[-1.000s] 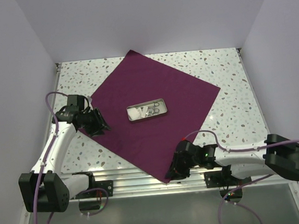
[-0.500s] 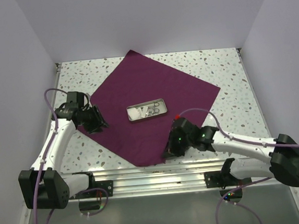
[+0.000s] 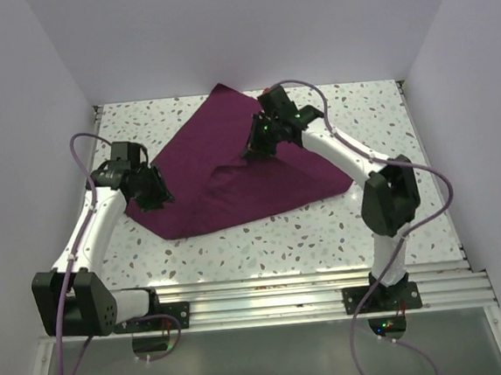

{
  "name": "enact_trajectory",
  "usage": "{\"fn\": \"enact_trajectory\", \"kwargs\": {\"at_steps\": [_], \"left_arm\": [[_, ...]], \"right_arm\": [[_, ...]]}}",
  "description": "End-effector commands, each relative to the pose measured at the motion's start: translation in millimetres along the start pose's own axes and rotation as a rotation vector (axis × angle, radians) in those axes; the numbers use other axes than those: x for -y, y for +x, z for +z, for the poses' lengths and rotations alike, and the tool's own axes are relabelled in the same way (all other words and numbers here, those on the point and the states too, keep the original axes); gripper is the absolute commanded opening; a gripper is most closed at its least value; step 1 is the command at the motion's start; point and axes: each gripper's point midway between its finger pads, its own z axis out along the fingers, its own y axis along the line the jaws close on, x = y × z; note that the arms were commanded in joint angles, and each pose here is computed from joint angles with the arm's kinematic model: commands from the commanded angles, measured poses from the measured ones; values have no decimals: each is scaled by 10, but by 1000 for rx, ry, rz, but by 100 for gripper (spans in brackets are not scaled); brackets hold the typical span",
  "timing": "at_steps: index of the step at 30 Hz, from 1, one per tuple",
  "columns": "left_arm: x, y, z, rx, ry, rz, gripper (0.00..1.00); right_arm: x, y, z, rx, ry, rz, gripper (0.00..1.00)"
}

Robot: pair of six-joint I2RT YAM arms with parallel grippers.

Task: Prepare the surgical pack

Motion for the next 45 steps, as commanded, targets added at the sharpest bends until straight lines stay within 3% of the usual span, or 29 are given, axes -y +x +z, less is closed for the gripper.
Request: {"fn": "enact_trajectory", "kwargs": {"at_steps": [1, 11, 22, 28, 45], "left_arm": [[24, -103, 117, 16, 6, 27, 43], [-38, -118, 390, -13, -21, 28, 43], [-34, -205, 584, -43, -40, 28, 43], [-22, -246, 622, -46, -44, 28, 43], [-64, -197, 677, -69, -60, 25, 43]], "right_arm": [[-15, -325, 173, -15, 9, -89, 0], [-139, -938, 869, 35, -89, -101, 0], [-289, -1401, 953, 125, -229, -61, 0], [-30, -1519, 1136, 130, -204, -1, 0], [92, -1525, 1646, 92, -265, 87, 2]]}}
